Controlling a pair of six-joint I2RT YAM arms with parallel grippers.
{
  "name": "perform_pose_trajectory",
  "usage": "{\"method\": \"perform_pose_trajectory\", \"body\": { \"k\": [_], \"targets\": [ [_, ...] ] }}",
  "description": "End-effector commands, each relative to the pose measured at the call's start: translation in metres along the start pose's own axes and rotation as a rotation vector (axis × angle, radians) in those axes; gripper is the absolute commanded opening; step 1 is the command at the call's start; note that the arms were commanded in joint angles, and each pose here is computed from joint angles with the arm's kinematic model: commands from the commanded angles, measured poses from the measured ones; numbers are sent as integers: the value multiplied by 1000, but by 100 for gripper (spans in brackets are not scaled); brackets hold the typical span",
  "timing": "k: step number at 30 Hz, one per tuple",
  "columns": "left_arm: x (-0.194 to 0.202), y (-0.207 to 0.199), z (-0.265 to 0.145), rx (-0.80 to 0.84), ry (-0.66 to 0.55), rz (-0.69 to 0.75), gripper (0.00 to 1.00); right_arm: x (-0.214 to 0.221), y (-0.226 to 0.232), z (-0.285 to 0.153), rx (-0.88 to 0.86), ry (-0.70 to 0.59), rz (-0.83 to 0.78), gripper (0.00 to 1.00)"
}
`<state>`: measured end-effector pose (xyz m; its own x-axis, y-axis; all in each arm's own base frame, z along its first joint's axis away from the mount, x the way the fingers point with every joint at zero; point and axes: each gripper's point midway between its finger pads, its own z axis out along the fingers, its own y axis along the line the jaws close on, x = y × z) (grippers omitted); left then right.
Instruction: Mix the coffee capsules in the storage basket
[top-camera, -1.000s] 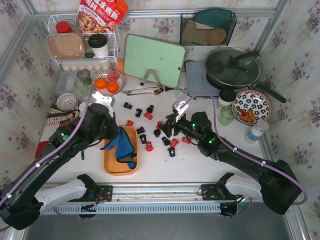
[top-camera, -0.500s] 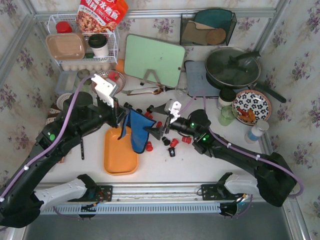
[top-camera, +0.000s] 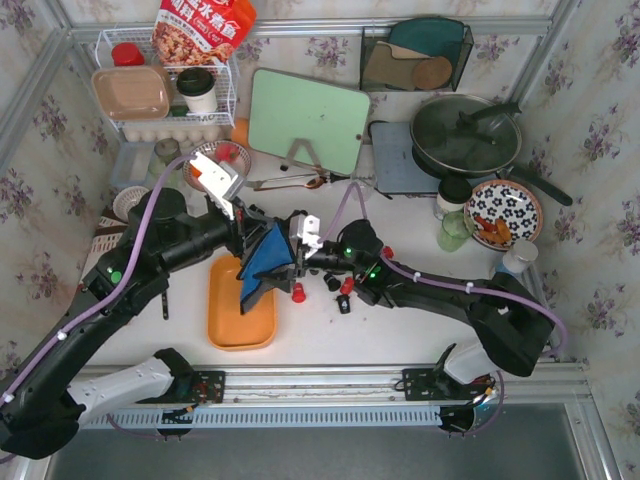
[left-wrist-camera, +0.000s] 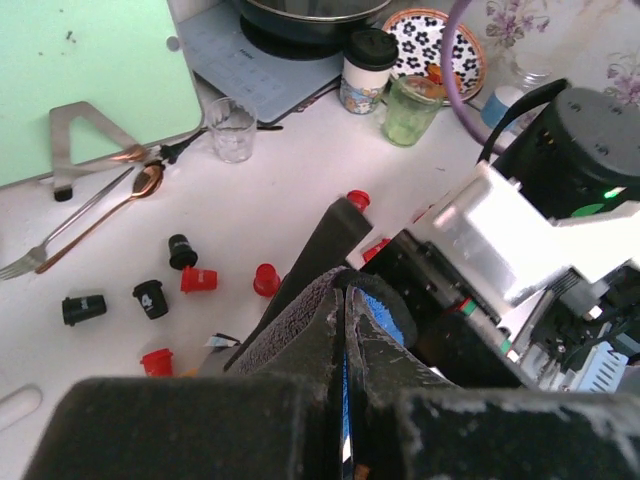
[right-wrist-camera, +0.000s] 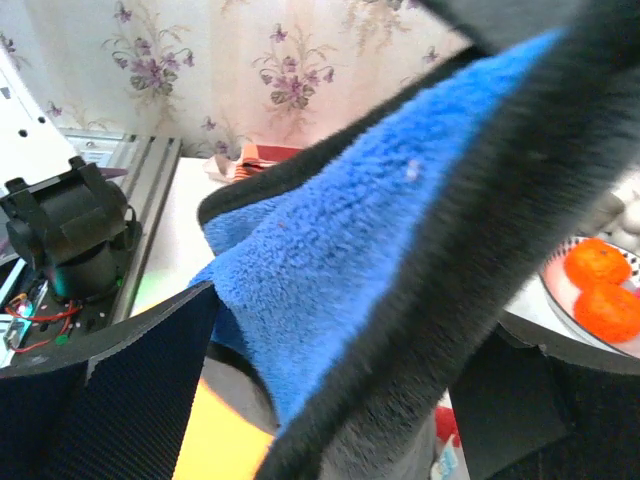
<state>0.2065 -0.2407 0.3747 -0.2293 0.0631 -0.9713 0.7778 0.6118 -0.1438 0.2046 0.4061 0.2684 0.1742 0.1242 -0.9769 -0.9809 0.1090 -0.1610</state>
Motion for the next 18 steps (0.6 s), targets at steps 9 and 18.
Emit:
{"method": "perform_pose_trajectory", "body": {
  "k": [9,18],
  "targets": [
    [-27,-16,-12,72,-134,14,0,4,22,15,-86,-10,-6,52],
    [-10,3,-28,-38,-96,38,7,7,10,3,24,81,57,0]
  ]
}}
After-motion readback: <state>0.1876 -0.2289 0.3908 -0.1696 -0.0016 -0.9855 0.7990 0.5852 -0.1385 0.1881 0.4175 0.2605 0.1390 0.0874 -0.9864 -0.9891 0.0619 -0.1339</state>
